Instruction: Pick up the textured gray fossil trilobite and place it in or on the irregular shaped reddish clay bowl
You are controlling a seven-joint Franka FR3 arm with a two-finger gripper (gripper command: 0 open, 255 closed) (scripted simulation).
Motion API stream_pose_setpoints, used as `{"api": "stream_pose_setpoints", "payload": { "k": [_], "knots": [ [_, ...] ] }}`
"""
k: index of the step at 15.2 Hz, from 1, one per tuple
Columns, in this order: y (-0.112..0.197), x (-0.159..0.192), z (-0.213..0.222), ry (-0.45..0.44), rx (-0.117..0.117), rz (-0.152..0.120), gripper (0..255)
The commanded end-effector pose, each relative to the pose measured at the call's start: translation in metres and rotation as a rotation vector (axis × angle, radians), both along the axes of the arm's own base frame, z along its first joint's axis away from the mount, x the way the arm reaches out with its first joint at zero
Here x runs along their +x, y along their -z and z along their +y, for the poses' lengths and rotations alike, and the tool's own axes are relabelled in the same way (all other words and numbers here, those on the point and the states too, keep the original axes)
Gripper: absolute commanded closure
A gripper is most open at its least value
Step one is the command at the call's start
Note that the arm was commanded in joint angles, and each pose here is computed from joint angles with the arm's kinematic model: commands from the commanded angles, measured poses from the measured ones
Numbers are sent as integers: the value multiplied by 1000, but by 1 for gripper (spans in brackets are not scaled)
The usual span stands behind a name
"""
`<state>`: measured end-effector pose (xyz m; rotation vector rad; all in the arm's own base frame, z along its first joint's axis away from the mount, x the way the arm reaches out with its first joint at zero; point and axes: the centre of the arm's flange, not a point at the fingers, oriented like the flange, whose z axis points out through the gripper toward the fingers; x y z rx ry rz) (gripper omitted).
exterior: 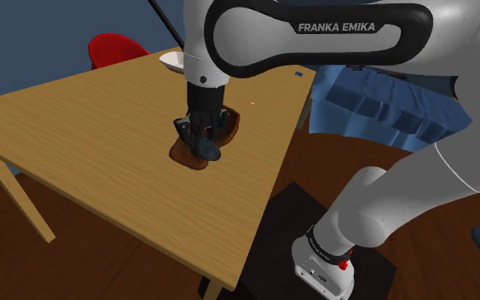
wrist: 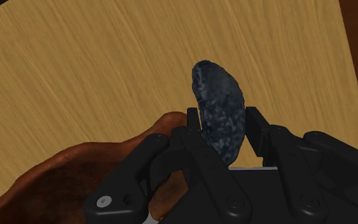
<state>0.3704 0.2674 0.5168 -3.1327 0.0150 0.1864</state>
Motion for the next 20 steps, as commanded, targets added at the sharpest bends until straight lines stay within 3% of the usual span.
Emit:
{"api": "stream_pose_setpoints", "payload": {
  "k": [1, 11, 20],
  "knots": [
    [-10, 1, 0, 0, 0, 0, 255],
    [-59, 1, 0, 0, 0, 0, 255],
    [-60, 91, -77, 0, 0, 0, 255]
  ]
}}
